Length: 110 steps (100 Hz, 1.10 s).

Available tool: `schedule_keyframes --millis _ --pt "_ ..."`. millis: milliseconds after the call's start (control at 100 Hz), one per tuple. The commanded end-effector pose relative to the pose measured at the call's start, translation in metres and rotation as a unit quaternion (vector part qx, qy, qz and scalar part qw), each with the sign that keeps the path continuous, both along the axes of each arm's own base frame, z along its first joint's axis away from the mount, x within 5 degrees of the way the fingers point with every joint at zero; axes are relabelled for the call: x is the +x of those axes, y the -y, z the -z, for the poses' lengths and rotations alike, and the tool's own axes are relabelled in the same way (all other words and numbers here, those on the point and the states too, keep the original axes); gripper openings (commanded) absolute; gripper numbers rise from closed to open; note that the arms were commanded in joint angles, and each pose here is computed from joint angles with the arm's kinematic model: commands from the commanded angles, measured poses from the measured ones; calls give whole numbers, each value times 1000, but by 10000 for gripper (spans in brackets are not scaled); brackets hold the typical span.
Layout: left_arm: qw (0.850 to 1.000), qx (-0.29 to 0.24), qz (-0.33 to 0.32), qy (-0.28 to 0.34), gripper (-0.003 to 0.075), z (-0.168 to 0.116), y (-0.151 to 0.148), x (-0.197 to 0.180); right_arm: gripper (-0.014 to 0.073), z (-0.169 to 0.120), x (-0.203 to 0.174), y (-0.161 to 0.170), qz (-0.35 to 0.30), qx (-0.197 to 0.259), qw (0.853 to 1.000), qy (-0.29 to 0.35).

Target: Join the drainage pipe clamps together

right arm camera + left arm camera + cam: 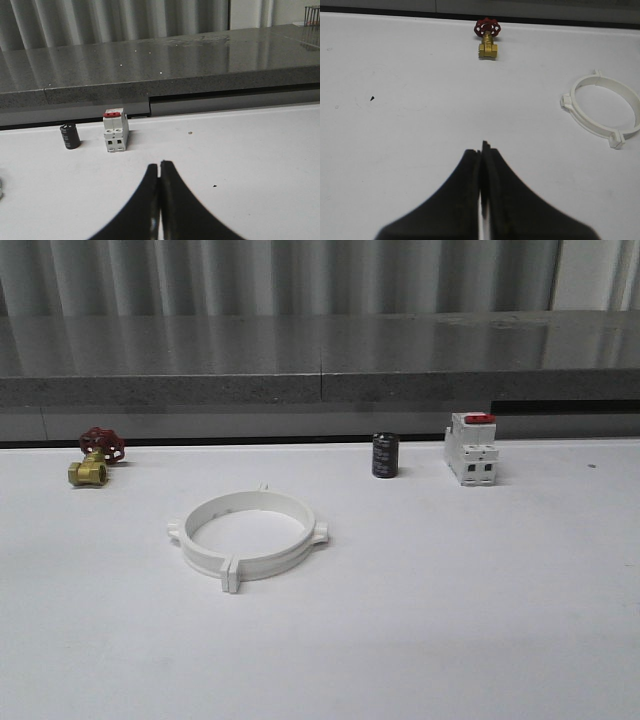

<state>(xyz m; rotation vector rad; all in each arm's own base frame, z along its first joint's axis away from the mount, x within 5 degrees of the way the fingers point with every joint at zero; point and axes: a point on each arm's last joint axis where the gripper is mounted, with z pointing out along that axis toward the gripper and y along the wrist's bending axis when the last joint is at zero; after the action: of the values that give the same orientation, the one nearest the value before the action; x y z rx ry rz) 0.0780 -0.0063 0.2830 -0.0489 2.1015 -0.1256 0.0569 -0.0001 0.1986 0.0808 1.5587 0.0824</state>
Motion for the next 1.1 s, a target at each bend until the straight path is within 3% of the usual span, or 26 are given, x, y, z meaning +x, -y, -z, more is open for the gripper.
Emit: schedule_keyframes --millis 0,890,1090 --pt "999 -10 -2 41 -20 -13 1 3 -66 -16 -3 0 2 -8 998 65" --pt "999 -6 -2 38 -20 -8 0 4 -66 -16 -3 0 2 -8 998 65" --pt "986 -7 0 164 -20 3 0 4 -66 -16 -3 0 2 -8 998 65"
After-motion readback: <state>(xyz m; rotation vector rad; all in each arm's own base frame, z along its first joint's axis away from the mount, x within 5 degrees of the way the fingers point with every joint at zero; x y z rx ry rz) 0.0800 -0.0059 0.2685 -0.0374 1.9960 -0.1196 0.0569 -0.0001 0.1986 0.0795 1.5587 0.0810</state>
